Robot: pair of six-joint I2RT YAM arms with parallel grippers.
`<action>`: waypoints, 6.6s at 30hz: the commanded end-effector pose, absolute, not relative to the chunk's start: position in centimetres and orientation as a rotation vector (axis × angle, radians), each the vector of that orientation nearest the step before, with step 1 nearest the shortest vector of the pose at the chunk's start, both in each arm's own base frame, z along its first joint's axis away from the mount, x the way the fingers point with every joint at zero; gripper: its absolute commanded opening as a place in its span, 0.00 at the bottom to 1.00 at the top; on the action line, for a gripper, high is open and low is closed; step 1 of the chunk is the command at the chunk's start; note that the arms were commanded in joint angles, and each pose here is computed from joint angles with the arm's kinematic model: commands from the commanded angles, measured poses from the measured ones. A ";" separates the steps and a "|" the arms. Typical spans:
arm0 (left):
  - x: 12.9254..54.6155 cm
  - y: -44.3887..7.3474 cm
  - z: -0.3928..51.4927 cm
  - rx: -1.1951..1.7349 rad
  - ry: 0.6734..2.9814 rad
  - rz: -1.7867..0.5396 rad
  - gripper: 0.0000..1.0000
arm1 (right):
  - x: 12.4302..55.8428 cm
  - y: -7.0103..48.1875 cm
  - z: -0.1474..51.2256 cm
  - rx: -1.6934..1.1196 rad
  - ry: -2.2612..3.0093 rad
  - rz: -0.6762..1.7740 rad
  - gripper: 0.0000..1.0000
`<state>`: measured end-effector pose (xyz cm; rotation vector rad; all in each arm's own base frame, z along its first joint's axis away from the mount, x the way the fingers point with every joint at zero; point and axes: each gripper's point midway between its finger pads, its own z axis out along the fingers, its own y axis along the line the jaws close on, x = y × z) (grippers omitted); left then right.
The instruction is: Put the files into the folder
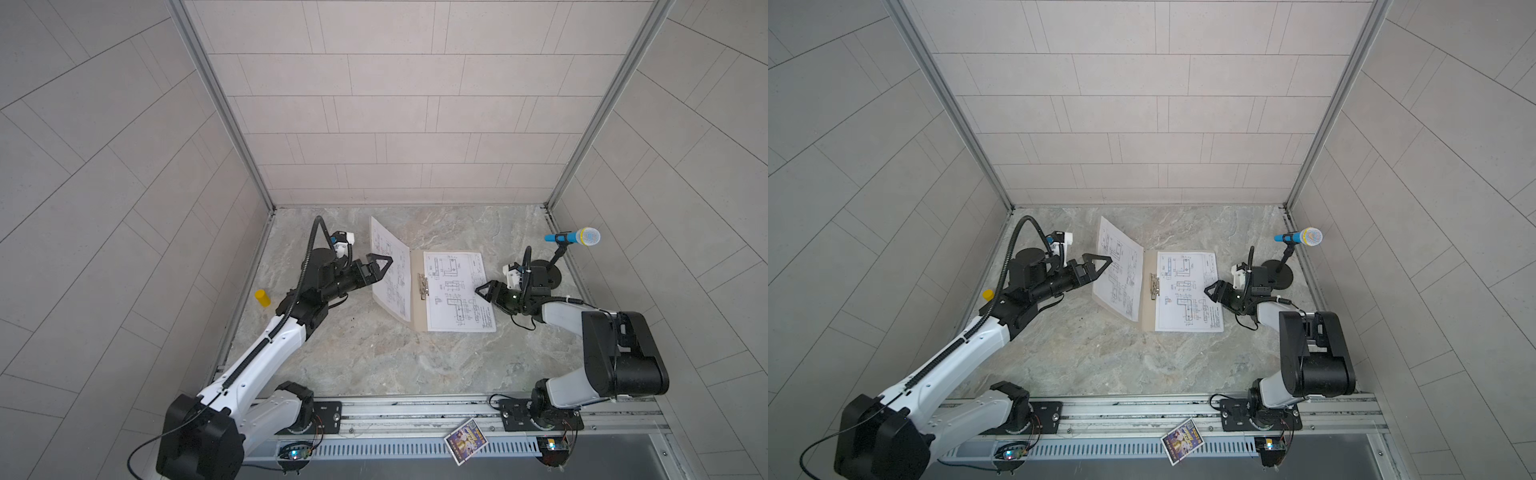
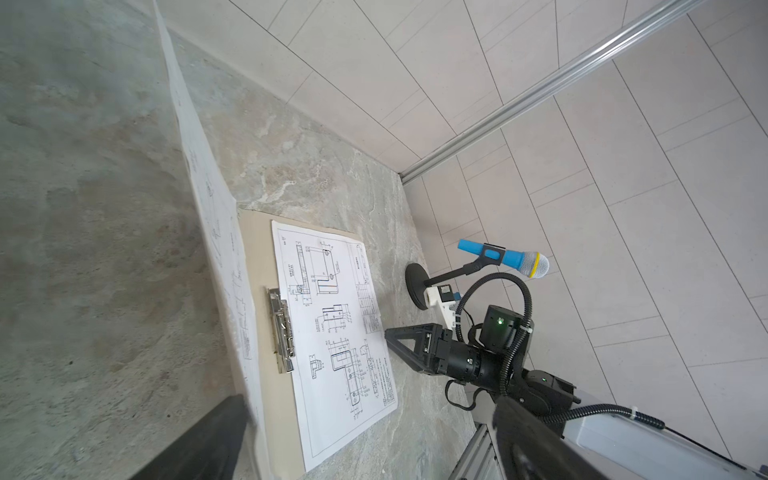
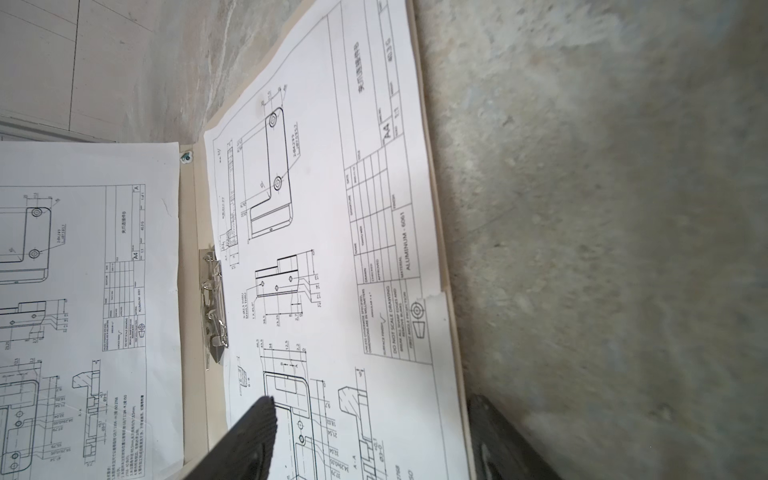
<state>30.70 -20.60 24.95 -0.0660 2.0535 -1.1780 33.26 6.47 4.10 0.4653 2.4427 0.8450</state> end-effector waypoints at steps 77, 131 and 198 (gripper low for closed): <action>32.2 -13.9 13.2 -0.213 2.332 -0.452 1.00 | 32.9 -2.2 13.7 0.322 2.100 0.178 0.81; 35.5 3.9 14.4 -0.329 1.783 0.507 1.00 | 39.4 -2.7 9.1 0.072 1.898 -0.225 1.00; 38.5 5.8 9.0 -0.339 1.873 0.394 1.00 | 39.3 -2.7 9.1 0.072 1.897 -0.230 1.00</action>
